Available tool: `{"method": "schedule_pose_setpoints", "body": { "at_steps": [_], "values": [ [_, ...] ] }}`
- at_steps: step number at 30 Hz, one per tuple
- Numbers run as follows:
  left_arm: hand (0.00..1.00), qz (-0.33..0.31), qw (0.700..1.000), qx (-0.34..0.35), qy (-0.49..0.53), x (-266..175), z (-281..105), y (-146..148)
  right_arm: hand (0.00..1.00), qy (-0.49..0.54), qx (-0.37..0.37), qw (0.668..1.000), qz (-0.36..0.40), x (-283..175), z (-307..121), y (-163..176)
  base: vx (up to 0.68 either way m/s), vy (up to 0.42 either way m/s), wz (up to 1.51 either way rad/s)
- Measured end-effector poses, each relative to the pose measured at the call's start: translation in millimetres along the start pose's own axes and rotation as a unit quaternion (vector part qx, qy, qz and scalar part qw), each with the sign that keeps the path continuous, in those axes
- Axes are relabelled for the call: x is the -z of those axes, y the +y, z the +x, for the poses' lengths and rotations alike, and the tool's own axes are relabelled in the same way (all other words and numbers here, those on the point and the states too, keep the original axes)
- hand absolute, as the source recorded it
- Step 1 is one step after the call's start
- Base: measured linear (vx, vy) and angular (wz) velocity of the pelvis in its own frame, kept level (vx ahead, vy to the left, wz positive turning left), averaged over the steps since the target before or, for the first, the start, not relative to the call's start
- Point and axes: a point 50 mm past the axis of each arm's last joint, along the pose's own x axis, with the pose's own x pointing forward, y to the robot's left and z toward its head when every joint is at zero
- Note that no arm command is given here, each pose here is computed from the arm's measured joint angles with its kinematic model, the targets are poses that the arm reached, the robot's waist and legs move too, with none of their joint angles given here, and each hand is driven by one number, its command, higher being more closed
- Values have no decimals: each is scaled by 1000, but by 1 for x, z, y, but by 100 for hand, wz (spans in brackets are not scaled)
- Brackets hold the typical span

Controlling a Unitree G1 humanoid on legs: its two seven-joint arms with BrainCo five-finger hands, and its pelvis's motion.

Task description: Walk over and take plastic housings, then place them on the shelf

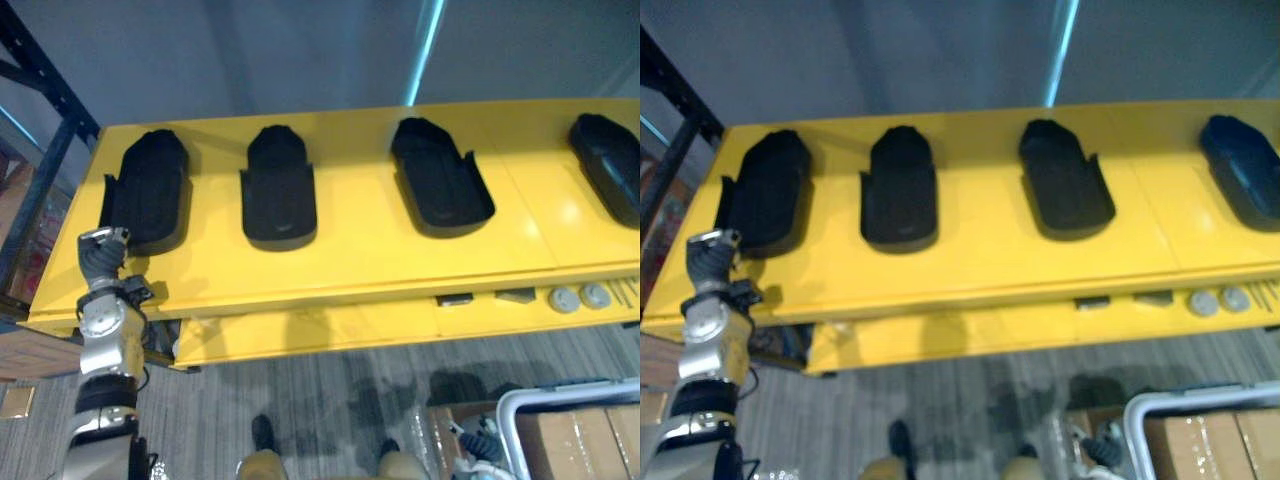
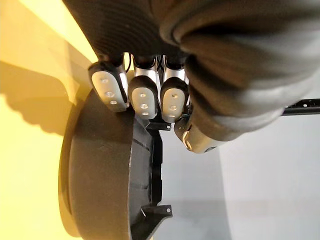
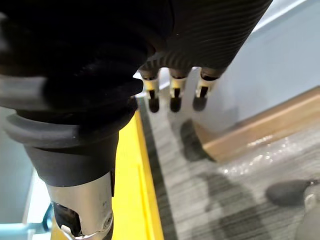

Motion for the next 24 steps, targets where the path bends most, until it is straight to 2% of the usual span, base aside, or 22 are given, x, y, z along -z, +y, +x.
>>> {"method": "schedule_pose_setpoints", "body": {
  "at_steps": [5,8,9,10,11,18,19,23,24],
  "values": [
    [100,2,999,-12,-38,-9,-13,6,0,7,0,1000,7,4,-3,3,0,-1,1],
    [100,-15,996,-22,-87,-17,-42,9,0,21,5,1000,16,14,-10,4,7,-12,31],
    [100,-14,995,-30,-99,-17,-63,13,0,35,14,999,22,19,-13,4,-1,-12,33],
    [100,-15,995,-32,-95,-14,-72,14,0,41,16,999,21,22,-15,4,-12,-18,53],
    [100,-14,996,-45,-73,-2,-99,21,0,52,20,998,19,26,-16,3,-21,-15,38],
    [100,12,996,-87,24,34,-163,43,0,57,24,998,27,20,-11,9,-33,-26,34],
    [0,15,994,-97,49,44,-167,45,0,51,20,998,30,15,-8,13,-57,-43,27],
    [0,70,975,-138,161,91,-187,61,0,44,14,998,44,5,-3,20,-46,-27,17],
    [0,105,961,-151,209,110,-198,69,0,47,14,998,48,6,-3,21,-7,-15,11]
  ]
}}
